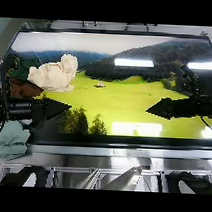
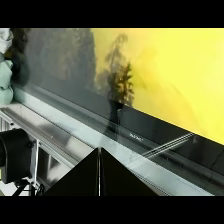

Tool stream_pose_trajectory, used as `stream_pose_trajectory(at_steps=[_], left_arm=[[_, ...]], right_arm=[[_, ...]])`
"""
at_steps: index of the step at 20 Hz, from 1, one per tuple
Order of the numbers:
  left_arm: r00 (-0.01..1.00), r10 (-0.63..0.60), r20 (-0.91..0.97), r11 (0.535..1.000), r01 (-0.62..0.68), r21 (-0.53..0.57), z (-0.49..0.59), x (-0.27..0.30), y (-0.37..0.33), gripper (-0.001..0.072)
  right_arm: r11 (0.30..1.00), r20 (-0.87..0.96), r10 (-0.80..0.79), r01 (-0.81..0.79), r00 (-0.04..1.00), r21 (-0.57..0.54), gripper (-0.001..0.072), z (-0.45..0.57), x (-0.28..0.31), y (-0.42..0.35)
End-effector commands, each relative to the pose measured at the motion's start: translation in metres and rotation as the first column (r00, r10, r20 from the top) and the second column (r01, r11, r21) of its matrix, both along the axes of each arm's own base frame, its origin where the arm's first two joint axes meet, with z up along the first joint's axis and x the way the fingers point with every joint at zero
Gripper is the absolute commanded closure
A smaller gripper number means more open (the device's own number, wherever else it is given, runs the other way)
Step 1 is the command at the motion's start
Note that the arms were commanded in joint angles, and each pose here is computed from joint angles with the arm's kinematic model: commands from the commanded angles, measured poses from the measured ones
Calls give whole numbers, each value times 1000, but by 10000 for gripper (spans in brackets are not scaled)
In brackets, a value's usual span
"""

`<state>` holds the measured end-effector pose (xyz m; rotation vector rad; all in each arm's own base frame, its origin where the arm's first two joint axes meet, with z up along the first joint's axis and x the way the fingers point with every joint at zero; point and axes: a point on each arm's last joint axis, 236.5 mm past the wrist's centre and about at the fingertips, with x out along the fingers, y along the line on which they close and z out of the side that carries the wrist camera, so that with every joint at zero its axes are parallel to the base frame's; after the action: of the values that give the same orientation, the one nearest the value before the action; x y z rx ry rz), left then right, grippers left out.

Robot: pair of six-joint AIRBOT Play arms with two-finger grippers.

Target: Fold the shirts.

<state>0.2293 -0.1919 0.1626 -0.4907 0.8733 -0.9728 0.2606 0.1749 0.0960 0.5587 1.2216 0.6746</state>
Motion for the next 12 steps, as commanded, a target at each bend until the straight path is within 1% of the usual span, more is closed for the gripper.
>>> stream_pose_trajectory(at_steps=[1, 3, 6, 7, 8, 9, 10, 11, 12], left_arm=[[1000, 1, 0, 1000, -1, 1, 0, 0, 0, 695], [1000, 5, 2, 1000, -5, 0, 0, 1, 0, 696], [996, 80, 38, 997, -80, 2, 2, 20, 7, 696], [992, 112, 53, 994, -113, 13, 1, 28, 11, 697], [979, 177, 101, 980, -185, 75, -6, 45, 25, 698], [950, 252, 182, 942, -284, 178, -14, 67, 50, 698], [899, 348, 267, 867, -417, 274, -16, 92, 88, 697], [846, 417, 332, 790, -518, 329, -10, 112, 122, 694], [804, 459, 377, 721, -585, 371, -4, 127, 153, 592]], right_arm=[[1000, -2, 1, -1, 1000, 0, 692, 0, 0, 0], [1000, 20, -24, 24, 999, 5, 693, 1, 8, 0], [999, 42, -50, 50, 998, 12, 692, 4, 15, -1], [998, 47, -57, 56, 997, 17, 692, 5, 18, 0], [997, 56, -69, 68, 996, 19, 692, 5, 22, -1], [996, 68, -87, 86, 994, 18, 692, 5, 27, -2], [994, 86, -112, 111, 990, 19, 691, 5, 35, -5], [991, 99, -135, 134, 986, 21, 691, 5, 42, -7], [988, 103, -151, 150, 983, 21, 692, 3, 48, -8]])
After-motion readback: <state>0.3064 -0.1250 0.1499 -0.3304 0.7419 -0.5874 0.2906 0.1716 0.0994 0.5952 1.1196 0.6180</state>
